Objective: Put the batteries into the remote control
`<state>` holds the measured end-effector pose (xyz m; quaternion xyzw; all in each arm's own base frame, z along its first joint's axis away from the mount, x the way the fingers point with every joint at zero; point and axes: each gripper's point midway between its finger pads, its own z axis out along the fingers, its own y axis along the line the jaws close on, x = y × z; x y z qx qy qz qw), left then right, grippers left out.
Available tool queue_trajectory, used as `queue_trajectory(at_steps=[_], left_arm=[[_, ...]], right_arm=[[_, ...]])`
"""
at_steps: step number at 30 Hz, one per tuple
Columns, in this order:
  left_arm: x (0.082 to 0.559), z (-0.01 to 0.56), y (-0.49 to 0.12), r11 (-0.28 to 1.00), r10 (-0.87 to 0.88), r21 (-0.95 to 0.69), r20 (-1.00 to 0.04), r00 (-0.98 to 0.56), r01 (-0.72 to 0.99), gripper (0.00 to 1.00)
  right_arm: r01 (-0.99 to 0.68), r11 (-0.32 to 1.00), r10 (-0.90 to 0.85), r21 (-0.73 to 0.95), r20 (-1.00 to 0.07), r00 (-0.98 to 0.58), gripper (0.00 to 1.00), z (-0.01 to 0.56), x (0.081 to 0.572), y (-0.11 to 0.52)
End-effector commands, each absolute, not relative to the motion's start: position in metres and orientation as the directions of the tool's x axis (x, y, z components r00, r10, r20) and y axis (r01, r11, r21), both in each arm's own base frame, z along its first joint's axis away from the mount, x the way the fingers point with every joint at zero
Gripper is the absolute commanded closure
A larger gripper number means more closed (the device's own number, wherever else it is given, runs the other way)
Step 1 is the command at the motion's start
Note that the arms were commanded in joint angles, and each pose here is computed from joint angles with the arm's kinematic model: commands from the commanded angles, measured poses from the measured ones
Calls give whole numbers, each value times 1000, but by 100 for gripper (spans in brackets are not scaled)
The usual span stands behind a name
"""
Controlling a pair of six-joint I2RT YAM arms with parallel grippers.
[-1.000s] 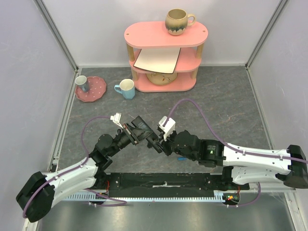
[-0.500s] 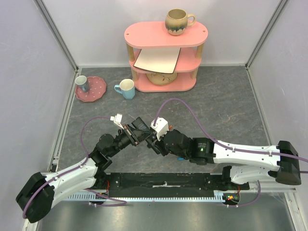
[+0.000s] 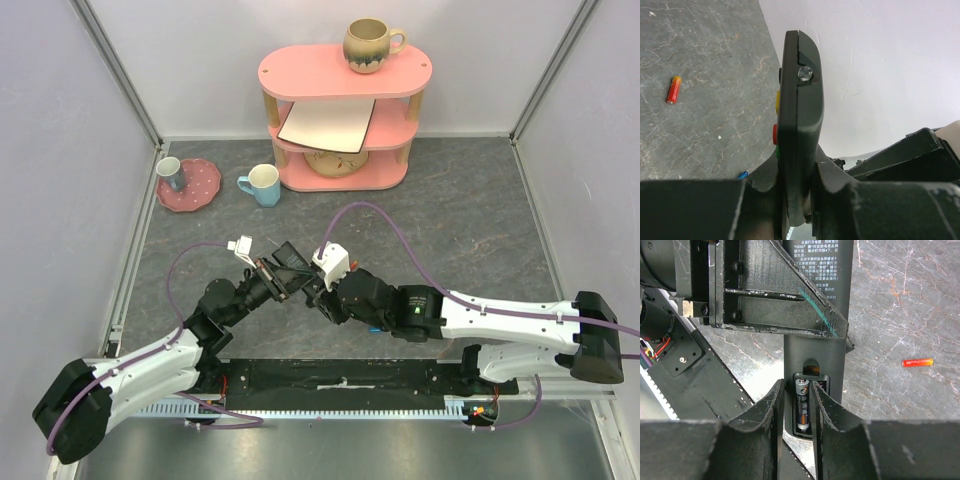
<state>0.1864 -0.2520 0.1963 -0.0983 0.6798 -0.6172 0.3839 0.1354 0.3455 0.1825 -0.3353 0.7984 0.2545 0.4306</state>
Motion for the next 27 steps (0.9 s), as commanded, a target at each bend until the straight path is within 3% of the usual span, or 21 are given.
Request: queue_trajectory(at_steps=[1, 12, 27], left_arm=[[186, 274, -243, 40, -711, -872, -368, -599, 487, 98], [186, 264, -243, 53, -702, -879, -370, -608, 474, 98], [185, 256, -243, 63, -697, -884, -372, -613, 464, 98]], right_arm=[[-779, 608, -362, 153, -820, -444, 67, 175, 117, 350], [-759, 634, -306, 149, -853, -423, 52, 210, 127, 352], [-714, 685, -233, 142, -887, -400, 39, 244, 139, 341]])
